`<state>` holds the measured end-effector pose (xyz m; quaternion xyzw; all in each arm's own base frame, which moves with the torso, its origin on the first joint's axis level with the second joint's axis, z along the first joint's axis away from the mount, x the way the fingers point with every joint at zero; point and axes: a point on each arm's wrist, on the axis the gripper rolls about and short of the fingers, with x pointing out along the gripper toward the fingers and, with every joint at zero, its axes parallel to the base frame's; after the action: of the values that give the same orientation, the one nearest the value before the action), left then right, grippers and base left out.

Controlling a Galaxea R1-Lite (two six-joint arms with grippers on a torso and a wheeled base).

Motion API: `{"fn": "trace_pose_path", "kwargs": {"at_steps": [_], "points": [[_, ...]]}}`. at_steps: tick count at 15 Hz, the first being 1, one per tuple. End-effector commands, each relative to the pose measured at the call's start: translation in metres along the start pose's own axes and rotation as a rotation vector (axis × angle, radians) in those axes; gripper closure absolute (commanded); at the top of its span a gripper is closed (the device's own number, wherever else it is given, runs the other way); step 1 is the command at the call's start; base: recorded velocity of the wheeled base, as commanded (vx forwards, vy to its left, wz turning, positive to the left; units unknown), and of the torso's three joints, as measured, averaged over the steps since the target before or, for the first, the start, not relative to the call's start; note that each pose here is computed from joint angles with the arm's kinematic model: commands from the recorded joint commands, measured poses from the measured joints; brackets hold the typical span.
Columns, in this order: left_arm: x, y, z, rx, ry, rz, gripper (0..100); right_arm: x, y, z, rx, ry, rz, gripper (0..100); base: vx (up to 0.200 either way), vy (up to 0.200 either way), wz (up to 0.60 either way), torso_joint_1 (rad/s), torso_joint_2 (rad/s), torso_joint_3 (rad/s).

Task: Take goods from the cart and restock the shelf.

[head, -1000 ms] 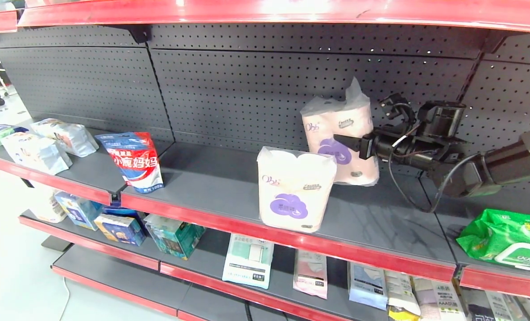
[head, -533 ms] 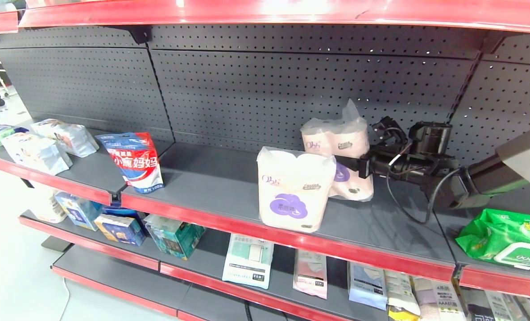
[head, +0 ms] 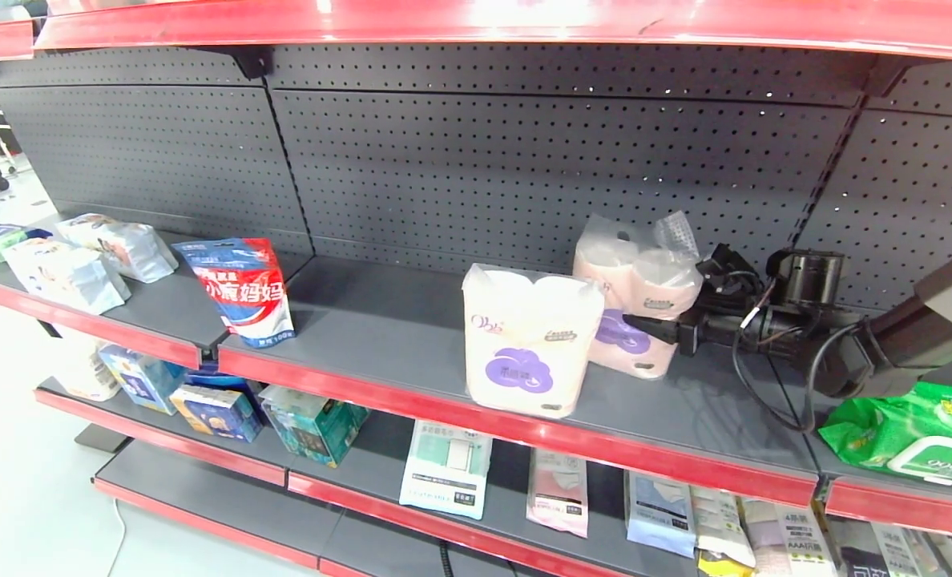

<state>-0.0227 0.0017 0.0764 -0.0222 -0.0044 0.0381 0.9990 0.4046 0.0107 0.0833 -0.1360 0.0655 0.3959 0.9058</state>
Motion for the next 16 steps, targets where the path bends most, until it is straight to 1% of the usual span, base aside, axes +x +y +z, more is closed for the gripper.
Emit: {"fn": "trace_pose_path", "kwargs": {"at_steps": [1,4,8,13,16], "points": [[0.000,0.000,0.000,0.000,-0.001,0.000,0,-0.001,-0.002,-0.001,0.001,0.005,-0.008,100,0.000,0.000,0.00,0.000,0.00,0.000],[0.000,0.000,0.000,0.000,-0.001,0.000,0,0.015,-0.004,0.006,-0.023,-0.022,0.003,100,0.000,0.000,0.00,0.000,0.00,0.000],[0.000,0.000,0.000,0.000,-0.001,0.000,0,0.030,0.001,0.014,-0.046,-0.047,0.030,100,0.000,0.000,0.00,0.000,0.00,0.000],[0.000,0.000,0.000,0.000,-0.001,0.000,0,0.048,0.016,0.020,-0.031,-0.063,0.083,100,0.000,0.000,0.00,0.000,0.00,0.000],[0.000,0.000,0.000,0.000,-0.001,0.000,0,0.055,0.019,0.021,-0.036,-0.068,0.099,100,0.000,0.000,0.00,0.000,0.00,0.000]]}}
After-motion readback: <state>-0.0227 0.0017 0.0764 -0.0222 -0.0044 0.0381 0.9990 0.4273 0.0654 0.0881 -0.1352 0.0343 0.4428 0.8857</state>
